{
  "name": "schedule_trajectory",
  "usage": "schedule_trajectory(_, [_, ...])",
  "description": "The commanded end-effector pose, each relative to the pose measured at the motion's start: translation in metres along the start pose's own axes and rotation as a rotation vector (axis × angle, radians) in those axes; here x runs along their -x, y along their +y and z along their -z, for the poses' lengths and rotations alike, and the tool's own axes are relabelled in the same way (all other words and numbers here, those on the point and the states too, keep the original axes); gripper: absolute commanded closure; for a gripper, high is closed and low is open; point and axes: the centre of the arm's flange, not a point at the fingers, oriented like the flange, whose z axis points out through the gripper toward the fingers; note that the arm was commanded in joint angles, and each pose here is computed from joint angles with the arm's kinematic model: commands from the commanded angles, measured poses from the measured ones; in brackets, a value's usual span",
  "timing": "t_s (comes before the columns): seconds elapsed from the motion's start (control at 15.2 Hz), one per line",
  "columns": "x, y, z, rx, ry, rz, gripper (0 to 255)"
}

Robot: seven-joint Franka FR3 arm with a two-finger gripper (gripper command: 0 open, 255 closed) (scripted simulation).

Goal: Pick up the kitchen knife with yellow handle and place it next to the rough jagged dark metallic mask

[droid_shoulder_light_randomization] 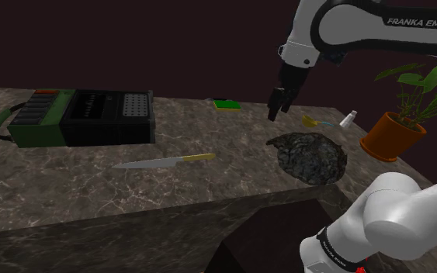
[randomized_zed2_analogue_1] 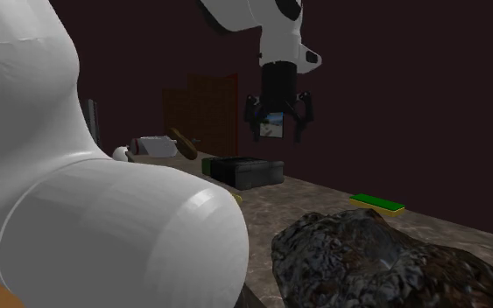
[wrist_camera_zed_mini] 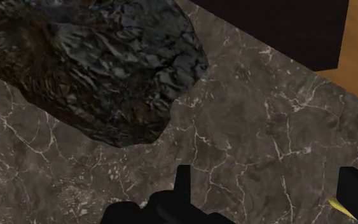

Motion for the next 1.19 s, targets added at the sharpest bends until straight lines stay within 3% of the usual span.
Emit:
schedule_trajectory(0.0, [-0.019,-0.009,-0.010,0.004,0.007,0.074,0])
schedule_trajectory(0.59, [-0.099,-0.080,-0.056,0.020,0.032,0.397,0])
schedule_trajectory(1.12, [-0.148,-0.162,-0.096,0.035,0.055,0.684,0])
